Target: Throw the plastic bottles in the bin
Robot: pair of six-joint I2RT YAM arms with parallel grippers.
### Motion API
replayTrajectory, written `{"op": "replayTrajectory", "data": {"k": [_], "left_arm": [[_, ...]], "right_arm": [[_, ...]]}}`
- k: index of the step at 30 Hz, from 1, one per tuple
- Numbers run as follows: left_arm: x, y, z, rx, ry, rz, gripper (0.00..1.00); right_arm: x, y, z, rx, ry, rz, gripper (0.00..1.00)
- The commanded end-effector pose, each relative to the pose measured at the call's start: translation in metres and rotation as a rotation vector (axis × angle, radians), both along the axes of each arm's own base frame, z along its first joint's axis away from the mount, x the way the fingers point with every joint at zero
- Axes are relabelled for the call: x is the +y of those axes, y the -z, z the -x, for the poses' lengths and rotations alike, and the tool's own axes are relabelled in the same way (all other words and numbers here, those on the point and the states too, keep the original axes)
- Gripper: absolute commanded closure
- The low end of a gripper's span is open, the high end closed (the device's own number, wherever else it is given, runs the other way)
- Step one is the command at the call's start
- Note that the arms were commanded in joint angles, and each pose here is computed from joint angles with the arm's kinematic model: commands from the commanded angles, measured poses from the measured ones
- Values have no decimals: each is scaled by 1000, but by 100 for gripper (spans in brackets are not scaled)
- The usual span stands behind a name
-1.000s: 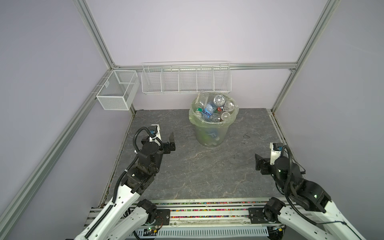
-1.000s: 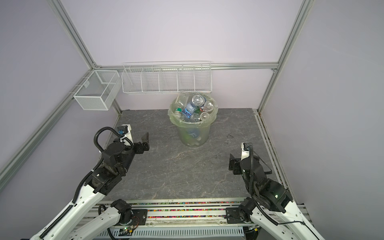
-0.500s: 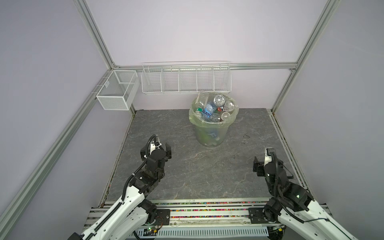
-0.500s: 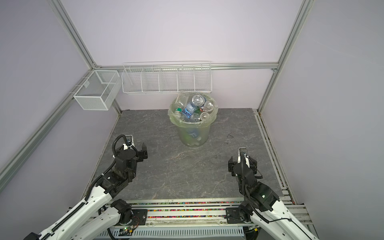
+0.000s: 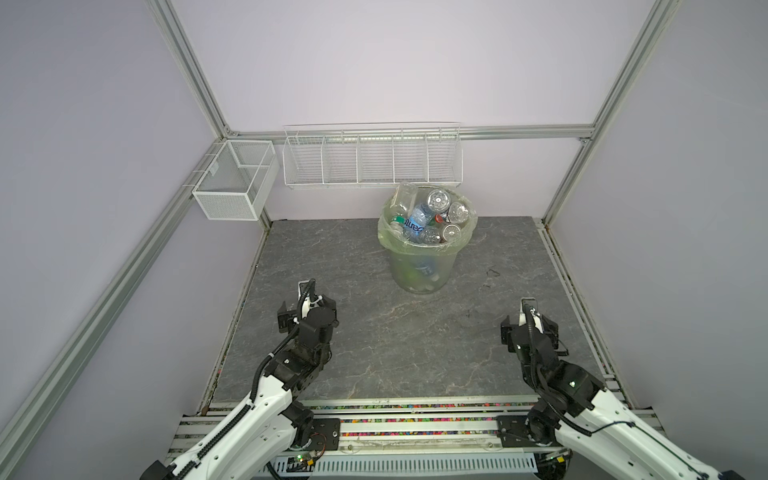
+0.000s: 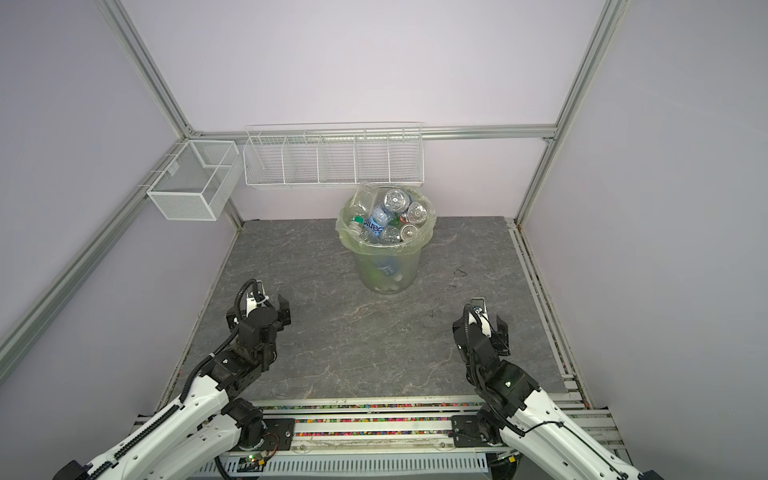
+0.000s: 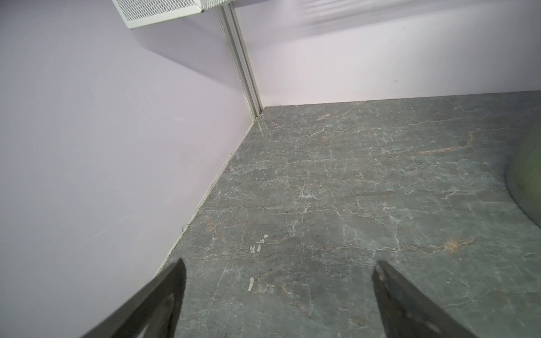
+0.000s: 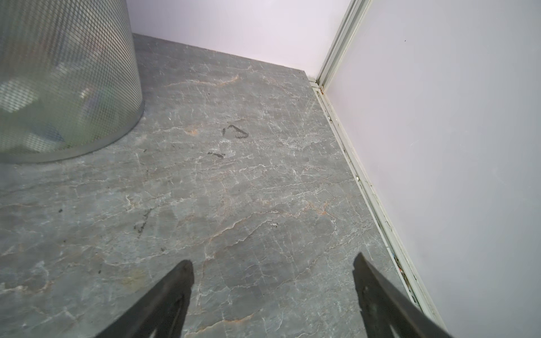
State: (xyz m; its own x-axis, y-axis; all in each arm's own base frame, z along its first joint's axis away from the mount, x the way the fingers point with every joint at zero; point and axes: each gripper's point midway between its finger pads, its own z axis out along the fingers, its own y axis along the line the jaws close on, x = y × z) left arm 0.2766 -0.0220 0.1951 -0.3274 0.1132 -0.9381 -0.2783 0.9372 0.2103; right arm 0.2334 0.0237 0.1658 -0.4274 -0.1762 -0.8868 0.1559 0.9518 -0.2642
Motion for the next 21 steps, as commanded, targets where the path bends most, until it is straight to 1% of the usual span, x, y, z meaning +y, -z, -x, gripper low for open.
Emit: {"op": "replayTrajectory", "data": {"k": [1, 5, 9, 15, 21], "left_arm": [[7, 6, 3, -24, -44, 8, 2], [11, 19, 7, -15, -57, 9, 2], [12, 29, 9, -5, -59, 12, 2], [13, 39, 10, -5, -63, 17, 2], [14, 41, 11, -4, -64, 16, 1]], "right_arm": [[-7, -6, -3, -47, 44, 20, 12], [-14, 3, -3, -43, 70, 52, 12], [-16, 10, -3, -43, 82, 53, 11], [-25, 25, -1, -75, 147, 50, 12], [-21, 28, -3, -66, 116, 38, 12]]}}
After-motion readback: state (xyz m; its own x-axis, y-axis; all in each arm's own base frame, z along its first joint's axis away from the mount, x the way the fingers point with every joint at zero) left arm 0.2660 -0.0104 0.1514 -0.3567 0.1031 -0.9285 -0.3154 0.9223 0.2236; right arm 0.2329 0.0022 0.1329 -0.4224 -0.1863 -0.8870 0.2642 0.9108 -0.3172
